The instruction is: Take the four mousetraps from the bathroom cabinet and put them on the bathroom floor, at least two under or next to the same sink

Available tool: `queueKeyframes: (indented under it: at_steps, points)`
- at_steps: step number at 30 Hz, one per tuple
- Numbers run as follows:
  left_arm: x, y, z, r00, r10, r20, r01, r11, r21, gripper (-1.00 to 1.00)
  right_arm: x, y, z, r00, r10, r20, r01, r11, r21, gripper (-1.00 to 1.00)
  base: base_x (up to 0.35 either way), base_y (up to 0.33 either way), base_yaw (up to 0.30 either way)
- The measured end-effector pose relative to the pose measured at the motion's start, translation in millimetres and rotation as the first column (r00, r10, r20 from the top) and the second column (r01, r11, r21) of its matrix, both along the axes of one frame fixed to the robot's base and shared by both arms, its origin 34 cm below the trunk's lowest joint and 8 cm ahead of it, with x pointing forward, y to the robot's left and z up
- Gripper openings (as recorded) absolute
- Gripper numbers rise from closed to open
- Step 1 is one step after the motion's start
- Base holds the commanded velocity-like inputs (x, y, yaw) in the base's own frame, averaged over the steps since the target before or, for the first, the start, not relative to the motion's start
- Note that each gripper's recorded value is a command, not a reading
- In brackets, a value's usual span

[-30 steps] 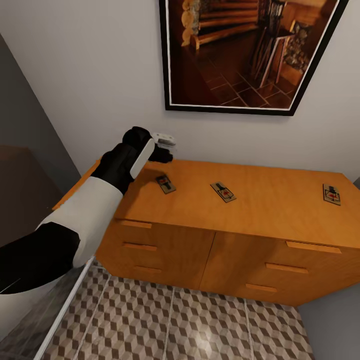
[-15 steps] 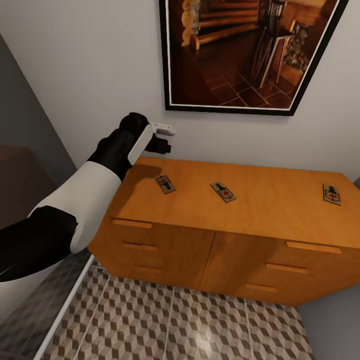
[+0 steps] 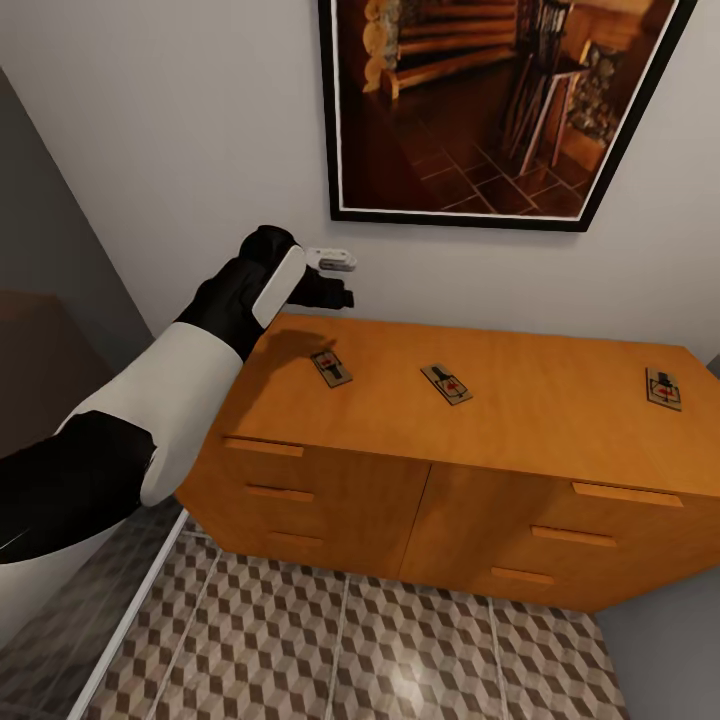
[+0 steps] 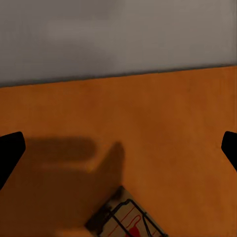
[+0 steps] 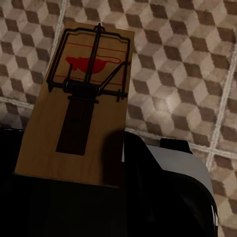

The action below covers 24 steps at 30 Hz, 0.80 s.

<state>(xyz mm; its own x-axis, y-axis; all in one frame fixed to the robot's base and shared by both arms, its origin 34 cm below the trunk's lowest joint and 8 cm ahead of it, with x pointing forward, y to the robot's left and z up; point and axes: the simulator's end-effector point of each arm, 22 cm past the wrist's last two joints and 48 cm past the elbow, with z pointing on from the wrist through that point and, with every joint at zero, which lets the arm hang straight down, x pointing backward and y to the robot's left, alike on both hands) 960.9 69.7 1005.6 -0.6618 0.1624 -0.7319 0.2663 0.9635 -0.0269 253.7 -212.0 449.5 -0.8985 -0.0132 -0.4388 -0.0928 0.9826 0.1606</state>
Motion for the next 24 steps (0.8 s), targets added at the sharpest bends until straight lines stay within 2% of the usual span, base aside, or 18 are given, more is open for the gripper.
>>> queueKeyframes:
  at_steps: [6,24]
  points:
    - [-0.3,-1.8,1.4,1.000,-0.003,0.002,0.003,1.000,-0.004,1.00,-0.2,-1.4,-0.2,1.000,-0.002,-0.002,0.002,1.000,-0.002,-1.00,0.000,0.000,0.121]
    - [-0.6,-3.5,3.9,1.000,-0.008,0.008,0.008,1.000,-0.002,1.00,-0.1,-3.7,-0.3,1.000,-0.003,-0.002,0.003,1.000,-0.005,-1.00,0.000,0.000,0.247]
